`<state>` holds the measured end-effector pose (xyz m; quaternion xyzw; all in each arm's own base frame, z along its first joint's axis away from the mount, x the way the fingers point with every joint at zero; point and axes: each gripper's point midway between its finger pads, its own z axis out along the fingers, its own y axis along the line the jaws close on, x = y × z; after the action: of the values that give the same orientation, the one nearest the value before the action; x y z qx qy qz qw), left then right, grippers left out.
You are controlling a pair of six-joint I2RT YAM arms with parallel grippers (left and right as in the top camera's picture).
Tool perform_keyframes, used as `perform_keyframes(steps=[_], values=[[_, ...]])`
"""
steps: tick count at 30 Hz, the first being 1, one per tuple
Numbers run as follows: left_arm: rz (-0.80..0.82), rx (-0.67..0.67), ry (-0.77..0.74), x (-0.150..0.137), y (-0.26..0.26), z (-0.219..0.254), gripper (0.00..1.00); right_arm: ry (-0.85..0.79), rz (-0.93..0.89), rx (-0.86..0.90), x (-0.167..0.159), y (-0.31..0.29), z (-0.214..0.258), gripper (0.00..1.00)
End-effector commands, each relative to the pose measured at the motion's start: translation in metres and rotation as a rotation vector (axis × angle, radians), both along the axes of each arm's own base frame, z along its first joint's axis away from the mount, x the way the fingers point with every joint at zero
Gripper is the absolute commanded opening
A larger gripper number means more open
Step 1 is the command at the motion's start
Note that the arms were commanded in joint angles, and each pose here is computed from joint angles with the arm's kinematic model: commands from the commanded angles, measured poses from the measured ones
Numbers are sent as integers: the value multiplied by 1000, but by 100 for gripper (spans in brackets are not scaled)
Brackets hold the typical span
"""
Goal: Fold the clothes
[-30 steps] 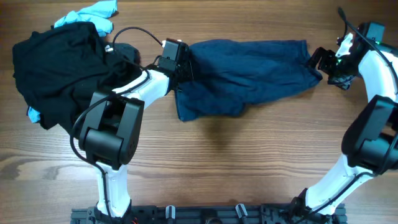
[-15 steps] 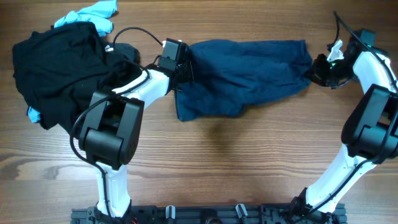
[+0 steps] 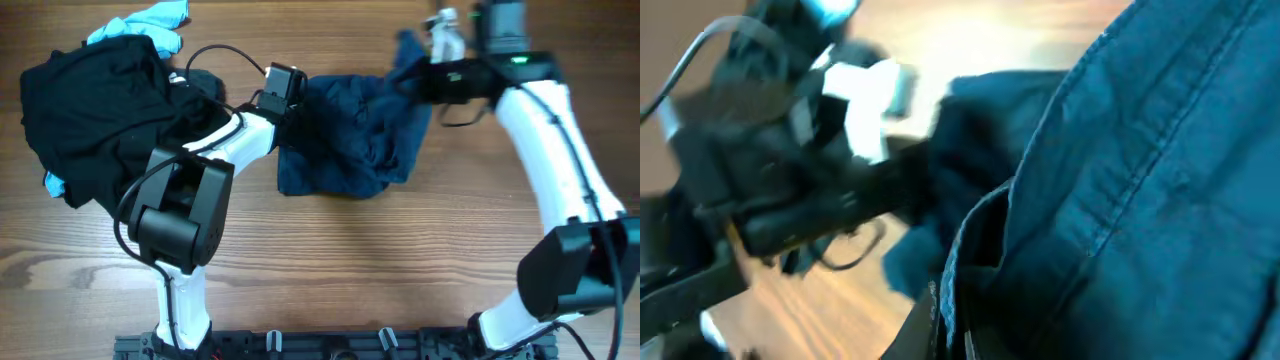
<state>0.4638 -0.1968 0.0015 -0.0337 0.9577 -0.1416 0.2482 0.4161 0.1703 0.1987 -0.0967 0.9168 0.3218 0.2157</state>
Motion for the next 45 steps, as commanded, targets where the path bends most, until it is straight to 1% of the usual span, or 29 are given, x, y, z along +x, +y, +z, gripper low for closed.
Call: perform_keyframes(steps=[1, 4, 7, 10, 11, 12, 13, 15, 17, 19, 22, 24, 27, 31, 33, 34, 35, 36, 37, 38, 39, 40, 42, 45], values=[[-58, -4, 129, -34, -11, -34, 9, 30, 55, -29, -18, 40, -9, 4], [-77, -53, 145, -37, -16, -30, 7, 46, 82, -24, -28, 58, -9, 4], [-67, -173, 199, -41, -19, -16, 6, 47, 108, -22, -34, 68, -9, 5], [-35, -284, 238, -42, -10, 11, 18, 48, 110, -23, -35, 68, -9, 4], [-29, -314, 244, -43, -4, 22, 23, 48, 110, -23, -35, 68, -9, 4], [-17, -358, 253, -44, 5, 39, 31, 48, 110, -22, -35, 68, -9, 4], [-6, -396, 258, -45, 13, 52, 37, 46, 115, -21, -35, 68, -9, 4], [9, -484, 268, -47, 25, 78, 47, 36, 140, -10, -37, 71, -7, 4], [0, -581, 261, -48, 35, 103, 53, 38, 151, -7, -39, 72, -7, 4], [-12, -681, 231, -45, 49, 128, 58, 22, 207, 0, -45, 78, -6, 4], [6, -802, 154, -33, 90, 156, 59, 2, 297, -23, -60, 91, -8, 4], [59, -834, 124, -28, 122, 161, 59, -17, 360, -46, -71, 101, -11, 4], [170, -852, 114, -28, 168, 158, 61, -38, 412, -109, -84, 113, -19, 4], [174, -833, 105, -35, 183, 153, 60, -29, 446, -203, -97, 126, -48, 4], [159, -822, 98, -36, 183, 153, 59, 4, 450, -211, -99, 132, -65, 4], [158, -822, 98, -36, 183, 153, 58, 21, 460, -215, -101, 135, -74, 6], [157, -822, 98, -36, 182, 153, 57, 47, 473, -221, -104, 138, -86, 23], [157, -822, 98, -36, 182, 153, 57, 61, 500, -215, -108, 143, -93, 46], [157, -821, 98, -36, 182, 153, 57, 74, 560, -191, -118, 152, -99, 72], [161, -816, 98, -36, 183, 152, 56, 83, 609, -167, -126, 159, -103, 83], [172, -801, 98, -35, 185, 150, 55, 88, 653, -153, -138, 169, -104, 88], [180, -790, 98, -34, 186, 148, 55, 80, 655, -151, -139, 172, -102, 88], [188, -779, 98, -34, 188, 146, 55, 45, 616, -119, -132, 179, -81, 88], [189, -777, 98, -34, 188, 146, 55, -92, 542, -38, -112, 180, -16, 91]])
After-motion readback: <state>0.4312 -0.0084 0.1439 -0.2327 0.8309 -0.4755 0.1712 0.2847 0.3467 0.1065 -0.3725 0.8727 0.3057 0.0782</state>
